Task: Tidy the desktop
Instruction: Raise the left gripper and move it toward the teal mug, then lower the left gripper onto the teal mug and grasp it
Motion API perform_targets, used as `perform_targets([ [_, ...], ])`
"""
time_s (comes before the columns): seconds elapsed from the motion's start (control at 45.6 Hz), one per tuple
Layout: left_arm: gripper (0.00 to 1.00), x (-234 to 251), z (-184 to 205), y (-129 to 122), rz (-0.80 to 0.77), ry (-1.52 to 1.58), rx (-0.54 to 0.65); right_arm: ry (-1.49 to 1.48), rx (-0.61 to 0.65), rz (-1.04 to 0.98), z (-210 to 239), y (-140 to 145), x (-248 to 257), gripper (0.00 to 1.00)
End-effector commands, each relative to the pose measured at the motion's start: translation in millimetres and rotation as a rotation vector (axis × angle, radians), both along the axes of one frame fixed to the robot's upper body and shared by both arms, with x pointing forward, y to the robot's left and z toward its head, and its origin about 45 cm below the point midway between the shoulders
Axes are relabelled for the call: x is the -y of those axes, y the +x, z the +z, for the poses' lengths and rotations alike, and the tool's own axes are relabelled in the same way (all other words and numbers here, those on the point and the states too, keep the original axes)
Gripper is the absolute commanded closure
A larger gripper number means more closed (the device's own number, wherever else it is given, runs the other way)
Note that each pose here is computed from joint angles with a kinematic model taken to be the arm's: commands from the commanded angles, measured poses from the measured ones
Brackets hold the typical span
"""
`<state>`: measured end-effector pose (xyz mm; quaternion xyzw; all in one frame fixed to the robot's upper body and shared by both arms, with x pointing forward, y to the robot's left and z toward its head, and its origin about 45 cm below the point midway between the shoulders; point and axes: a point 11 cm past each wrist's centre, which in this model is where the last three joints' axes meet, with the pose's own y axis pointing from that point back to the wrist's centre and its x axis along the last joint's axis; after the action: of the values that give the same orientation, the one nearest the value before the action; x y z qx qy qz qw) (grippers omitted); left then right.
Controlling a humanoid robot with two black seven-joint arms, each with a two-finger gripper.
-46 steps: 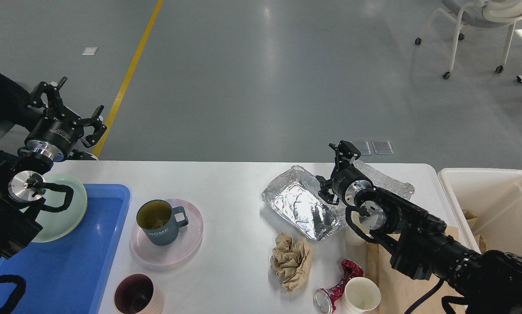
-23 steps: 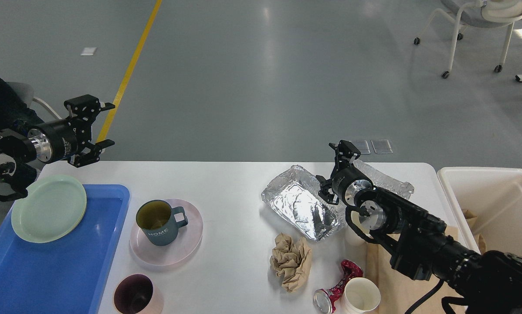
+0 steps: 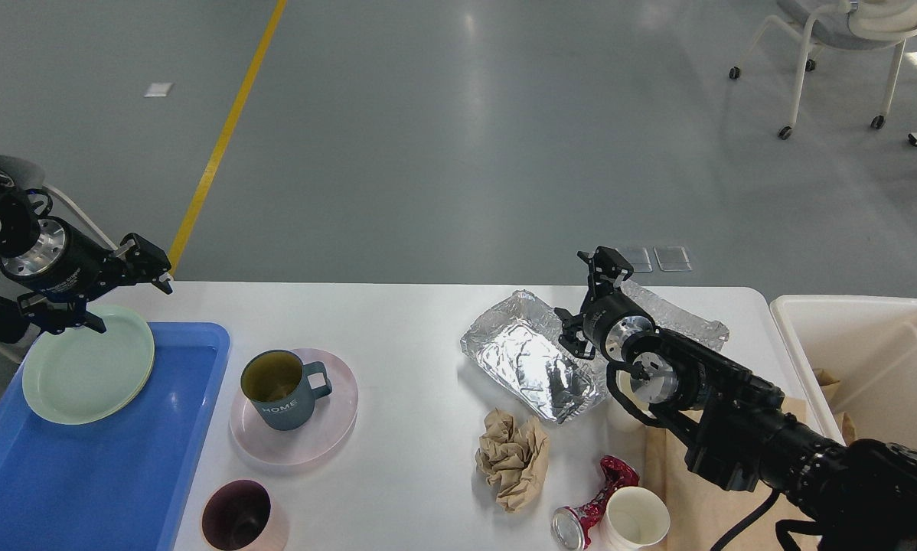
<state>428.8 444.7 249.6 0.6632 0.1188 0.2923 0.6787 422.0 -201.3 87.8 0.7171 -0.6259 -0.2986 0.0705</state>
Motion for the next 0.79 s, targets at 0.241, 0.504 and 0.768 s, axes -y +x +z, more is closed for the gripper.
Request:
perform_targets([
  [0.241, 0.03, 44.4, 10.1, 21.6, -0.201, 0.228, -0.074, -0.001, 0.000, -0.001, -0.2, 0.0, 0.4, 0.00],
  [0.504, 0.03, 80.1, -0.5, 25.7, -0.276, 0.204, -0.093, 0.000, 0.000, 0.000, 0.0, 0.0, -0.1, 0.00],
  [0.768, 0.03, 104.7, -35.9, -0.3, -0.334, 0.106, -0.205, 0.000, 0.000, 0.000, 0.0, 0.0, -0.1, 0.00],
])
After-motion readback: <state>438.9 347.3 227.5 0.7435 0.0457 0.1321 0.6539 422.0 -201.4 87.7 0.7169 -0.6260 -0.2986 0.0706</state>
